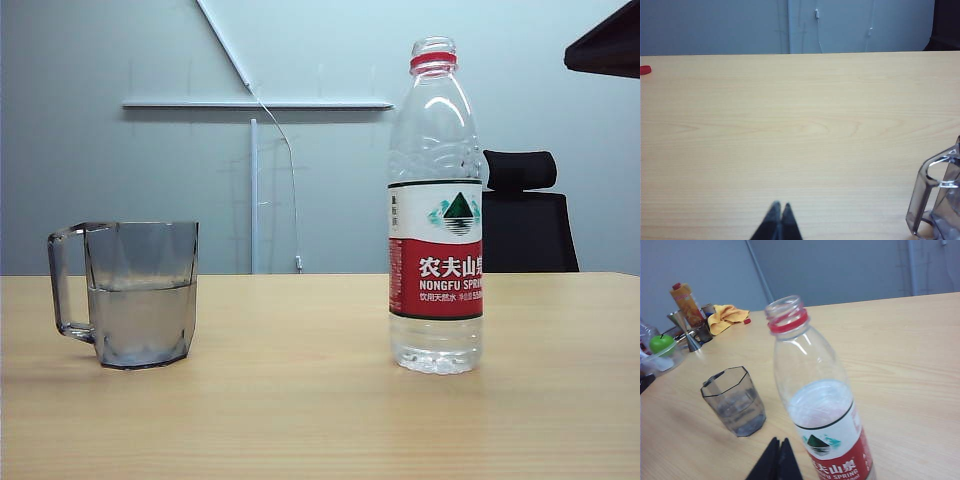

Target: Pick up the mineral water bottle on the table and pour water into the mug until it's half full.

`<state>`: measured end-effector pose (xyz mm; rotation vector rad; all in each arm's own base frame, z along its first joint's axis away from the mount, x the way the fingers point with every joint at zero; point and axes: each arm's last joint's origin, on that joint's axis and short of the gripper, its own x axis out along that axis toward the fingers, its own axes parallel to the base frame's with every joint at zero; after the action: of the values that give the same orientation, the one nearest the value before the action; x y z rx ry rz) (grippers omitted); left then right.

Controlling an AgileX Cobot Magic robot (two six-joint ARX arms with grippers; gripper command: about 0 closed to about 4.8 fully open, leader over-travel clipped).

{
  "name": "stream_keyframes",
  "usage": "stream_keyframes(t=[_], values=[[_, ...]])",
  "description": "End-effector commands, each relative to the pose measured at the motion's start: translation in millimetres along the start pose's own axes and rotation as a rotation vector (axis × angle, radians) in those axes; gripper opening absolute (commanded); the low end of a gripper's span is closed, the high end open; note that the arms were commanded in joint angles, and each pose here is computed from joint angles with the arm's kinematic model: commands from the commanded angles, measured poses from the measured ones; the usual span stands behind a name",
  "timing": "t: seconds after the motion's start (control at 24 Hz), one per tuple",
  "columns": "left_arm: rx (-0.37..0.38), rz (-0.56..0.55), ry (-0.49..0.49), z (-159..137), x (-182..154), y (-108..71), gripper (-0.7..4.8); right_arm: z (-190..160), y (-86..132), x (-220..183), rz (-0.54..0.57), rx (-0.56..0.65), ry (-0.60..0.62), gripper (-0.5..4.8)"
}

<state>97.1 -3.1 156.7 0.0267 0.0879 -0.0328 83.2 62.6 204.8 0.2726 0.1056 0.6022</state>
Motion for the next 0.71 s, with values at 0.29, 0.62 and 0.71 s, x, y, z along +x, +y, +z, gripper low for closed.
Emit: stream_keyframes(t=[0.29, 0.62, 0.71], values=[[-0.003, -0.002, -0.01, 1.5, -0.1, 0.1, -0.02, 4.7, 1.2, -3.9, 0.015, 0.004, -0.048, -0.06], [-0.003, -0.002, -0.01, 1.5, -0.1, 0.1, -0.02, 4.2, 1.1, -3.9, 0.014, 0.002, -0.044, -0.06], [-0.003, -0.002, -0.01, 1.5, -0.1, 0.1, -0.02, 3.5, 0.8, -4.0, 0.009, -0.065, -0.037, -0.06]])
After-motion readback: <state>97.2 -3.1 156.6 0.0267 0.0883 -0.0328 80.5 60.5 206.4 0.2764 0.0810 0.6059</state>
